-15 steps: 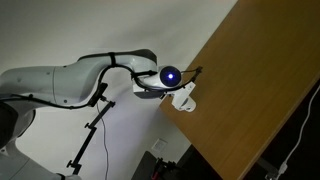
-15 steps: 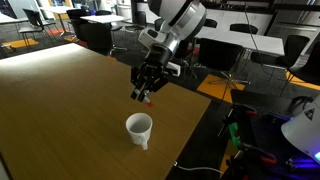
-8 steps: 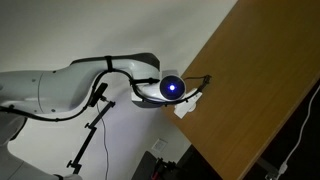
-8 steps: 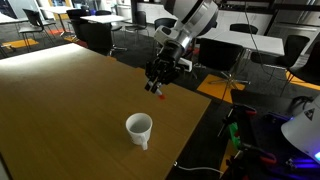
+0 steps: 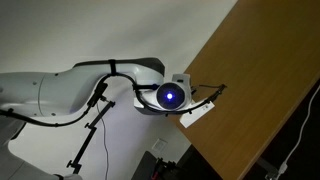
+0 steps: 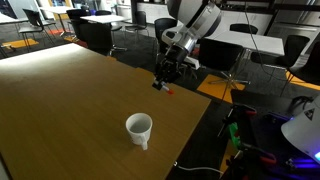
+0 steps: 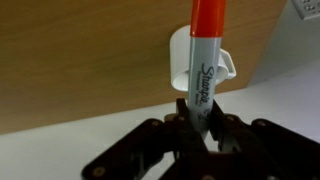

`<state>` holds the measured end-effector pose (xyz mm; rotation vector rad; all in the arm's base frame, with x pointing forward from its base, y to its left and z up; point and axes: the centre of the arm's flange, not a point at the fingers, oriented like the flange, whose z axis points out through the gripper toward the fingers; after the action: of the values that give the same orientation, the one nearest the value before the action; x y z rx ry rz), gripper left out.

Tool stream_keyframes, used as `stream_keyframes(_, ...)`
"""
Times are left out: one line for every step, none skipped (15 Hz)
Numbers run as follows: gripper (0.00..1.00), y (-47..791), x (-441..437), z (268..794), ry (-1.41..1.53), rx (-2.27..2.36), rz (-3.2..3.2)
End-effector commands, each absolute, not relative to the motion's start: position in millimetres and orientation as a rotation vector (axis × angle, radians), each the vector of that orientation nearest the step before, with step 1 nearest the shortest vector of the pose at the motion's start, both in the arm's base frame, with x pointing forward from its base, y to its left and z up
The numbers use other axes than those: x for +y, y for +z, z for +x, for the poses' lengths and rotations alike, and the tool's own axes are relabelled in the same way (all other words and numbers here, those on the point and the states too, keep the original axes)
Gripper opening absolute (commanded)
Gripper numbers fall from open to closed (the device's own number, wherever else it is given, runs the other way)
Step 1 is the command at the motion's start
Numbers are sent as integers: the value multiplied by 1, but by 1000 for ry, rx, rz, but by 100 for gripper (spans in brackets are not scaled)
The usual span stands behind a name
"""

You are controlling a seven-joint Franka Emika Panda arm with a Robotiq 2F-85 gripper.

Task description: Pick the pen from the table, put it in the cup then place it back on the table

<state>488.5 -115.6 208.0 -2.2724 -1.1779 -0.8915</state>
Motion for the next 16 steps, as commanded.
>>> stream_keyframes(6,204,-117,501,-773,-1083,-2443)
stream_keyframes(6,201,-118,504,-738,-1056,-2485)
stream_keyframes(6,199,-118,507,-694,-1027,-2536)
stream_keyframes(6,196,-118,510,-657,-1003,-2568)
stream_keyframes(6,193,-118,514,-614,-985,-2597)
stream_keyframes(6,190,-117,517,-575,-968,-2619)
stream_keyframes(6,186,-117,520,-538,-953,-2646)
stream_keyframes(6,182,-116,523,-505,-942,-2667)
stream_keyframes(6,180,-115,525,-479,-931,-2685)
stream_keyframes(6,179,-117,510,-525,-959,-2640)
stream_keyframes(23,175,-115,512,-509,-956,-2641)
stream_keyframes(23,173,-114,511,-505,-955,-2638)
stream_keyframes(23,173,-114,511,-505,-953,-2637)
stream_keyframes(23,173,-115,511,-506,-950,-2637)
stream_keyframes(6,173,-116,510,-507,-948,-2639)
stream_keyframes(6,169,-119,516,-525,-917,-2676)
